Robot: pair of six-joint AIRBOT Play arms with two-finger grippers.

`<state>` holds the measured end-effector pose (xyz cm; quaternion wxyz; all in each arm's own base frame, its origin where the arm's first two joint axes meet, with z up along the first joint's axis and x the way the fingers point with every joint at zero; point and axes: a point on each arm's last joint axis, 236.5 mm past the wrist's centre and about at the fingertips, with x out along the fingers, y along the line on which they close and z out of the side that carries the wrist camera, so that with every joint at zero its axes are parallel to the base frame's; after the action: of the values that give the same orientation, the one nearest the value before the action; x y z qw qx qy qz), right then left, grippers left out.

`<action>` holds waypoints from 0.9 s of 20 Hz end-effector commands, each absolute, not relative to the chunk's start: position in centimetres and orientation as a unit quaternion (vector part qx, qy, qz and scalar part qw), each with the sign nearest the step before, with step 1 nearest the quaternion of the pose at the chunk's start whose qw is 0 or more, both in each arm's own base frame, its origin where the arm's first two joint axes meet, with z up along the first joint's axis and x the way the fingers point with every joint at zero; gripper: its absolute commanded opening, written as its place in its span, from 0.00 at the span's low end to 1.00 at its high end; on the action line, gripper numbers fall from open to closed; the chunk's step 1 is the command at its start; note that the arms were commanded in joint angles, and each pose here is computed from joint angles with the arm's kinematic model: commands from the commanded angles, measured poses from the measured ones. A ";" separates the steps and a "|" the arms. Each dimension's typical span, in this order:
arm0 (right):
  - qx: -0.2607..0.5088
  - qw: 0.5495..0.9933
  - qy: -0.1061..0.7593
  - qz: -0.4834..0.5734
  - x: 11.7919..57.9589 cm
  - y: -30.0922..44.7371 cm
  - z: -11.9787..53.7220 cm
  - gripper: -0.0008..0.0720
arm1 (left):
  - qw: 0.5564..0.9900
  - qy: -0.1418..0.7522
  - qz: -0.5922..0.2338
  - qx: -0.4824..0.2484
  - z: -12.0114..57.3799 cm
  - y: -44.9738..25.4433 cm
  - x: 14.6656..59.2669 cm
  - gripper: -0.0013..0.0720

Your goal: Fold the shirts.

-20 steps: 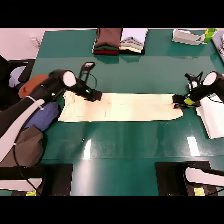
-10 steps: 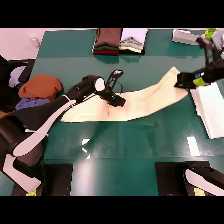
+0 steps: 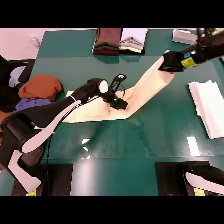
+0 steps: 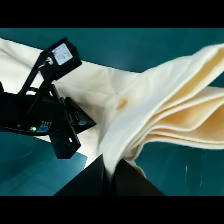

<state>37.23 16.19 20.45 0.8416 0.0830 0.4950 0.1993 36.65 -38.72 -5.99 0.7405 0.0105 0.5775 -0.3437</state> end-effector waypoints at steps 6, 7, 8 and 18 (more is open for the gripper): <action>0.064 0.825 0.476 0.298 37.6 28.5 21.8 0.03 | 0.841 0.478 -0.249 0.038 6.9 -24.8 44.2 0.05; 0.061 0.821 0.474 0.313 37.5 30.8 21.4 0.03 | 0.860 0.459 -0.220 0.048 9.3 -21.4 45.0 0.05; 0.055 0.814 0.473 0.332 37.2 33.4 20.8 0.03 | 0.875 0.441 -0.192 0.055 11.6 -18.3 45.4 0.05; 0.066 0.769 0.440 0.459 35.1 52.2 10.8 0.44 | 0.930 0.357 -0.051 0.072 23.0 -4.2 42.0 0.05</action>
<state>35.00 50.13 12.59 0.7672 0.0659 0.4532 0.4491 43.36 -6.41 21.74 0.9285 0.0592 0.3586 -0.0765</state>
